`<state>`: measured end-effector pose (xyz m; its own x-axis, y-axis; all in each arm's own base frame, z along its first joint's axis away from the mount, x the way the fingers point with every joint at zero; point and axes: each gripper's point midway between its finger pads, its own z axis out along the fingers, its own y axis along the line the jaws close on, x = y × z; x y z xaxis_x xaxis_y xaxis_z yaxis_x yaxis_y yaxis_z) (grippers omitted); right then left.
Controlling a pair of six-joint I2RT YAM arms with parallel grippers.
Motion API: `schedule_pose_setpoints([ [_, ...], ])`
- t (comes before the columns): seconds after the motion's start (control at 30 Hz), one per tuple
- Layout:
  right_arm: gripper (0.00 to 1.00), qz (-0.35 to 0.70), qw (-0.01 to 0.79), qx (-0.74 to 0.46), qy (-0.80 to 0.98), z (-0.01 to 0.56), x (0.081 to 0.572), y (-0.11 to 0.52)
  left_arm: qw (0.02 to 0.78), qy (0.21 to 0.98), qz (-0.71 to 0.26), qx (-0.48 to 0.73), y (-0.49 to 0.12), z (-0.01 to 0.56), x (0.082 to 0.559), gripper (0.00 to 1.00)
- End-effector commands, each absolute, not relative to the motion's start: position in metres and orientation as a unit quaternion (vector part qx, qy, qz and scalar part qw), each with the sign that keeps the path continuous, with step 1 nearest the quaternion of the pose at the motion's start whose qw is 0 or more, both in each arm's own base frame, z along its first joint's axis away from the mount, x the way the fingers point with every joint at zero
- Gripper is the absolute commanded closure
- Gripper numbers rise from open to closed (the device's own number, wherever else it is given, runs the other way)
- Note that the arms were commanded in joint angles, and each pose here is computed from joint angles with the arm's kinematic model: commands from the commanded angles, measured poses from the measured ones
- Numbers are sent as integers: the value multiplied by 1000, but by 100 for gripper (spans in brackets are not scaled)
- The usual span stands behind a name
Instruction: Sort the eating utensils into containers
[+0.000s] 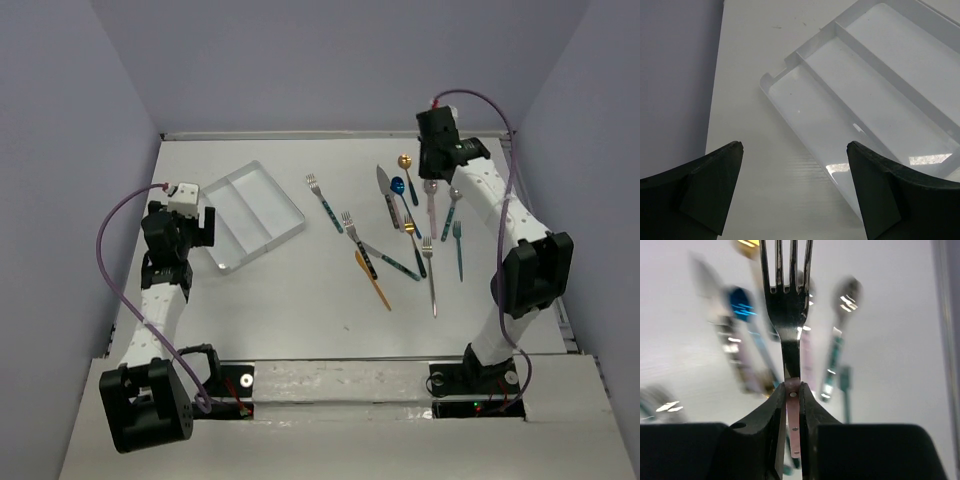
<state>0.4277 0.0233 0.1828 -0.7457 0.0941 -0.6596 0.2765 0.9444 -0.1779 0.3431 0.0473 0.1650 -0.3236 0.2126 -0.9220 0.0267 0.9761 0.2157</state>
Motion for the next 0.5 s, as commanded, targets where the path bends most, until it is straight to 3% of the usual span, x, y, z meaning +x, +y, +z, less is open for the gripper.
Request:
schedule_pose_setpoints([
  [0.0,100,-11,515,-66,855,309,471,180,597,795,103,32,69,175,344,1],
  [0.03,100,21,511,-128,850,296,473,239,597,795,108,23,74,174,342,1],
  [0.23,100,131,564,-293,761,304,489,420,594,795,122,8,86,170,337,1],
  [0.33,100,143,583,-304,740,291,498,448,592,797,123,8,87,168,336,1],
  [0.47,100,197,548,-327,744,231,492,482,587,800,125,4,91,163,337,1],
])
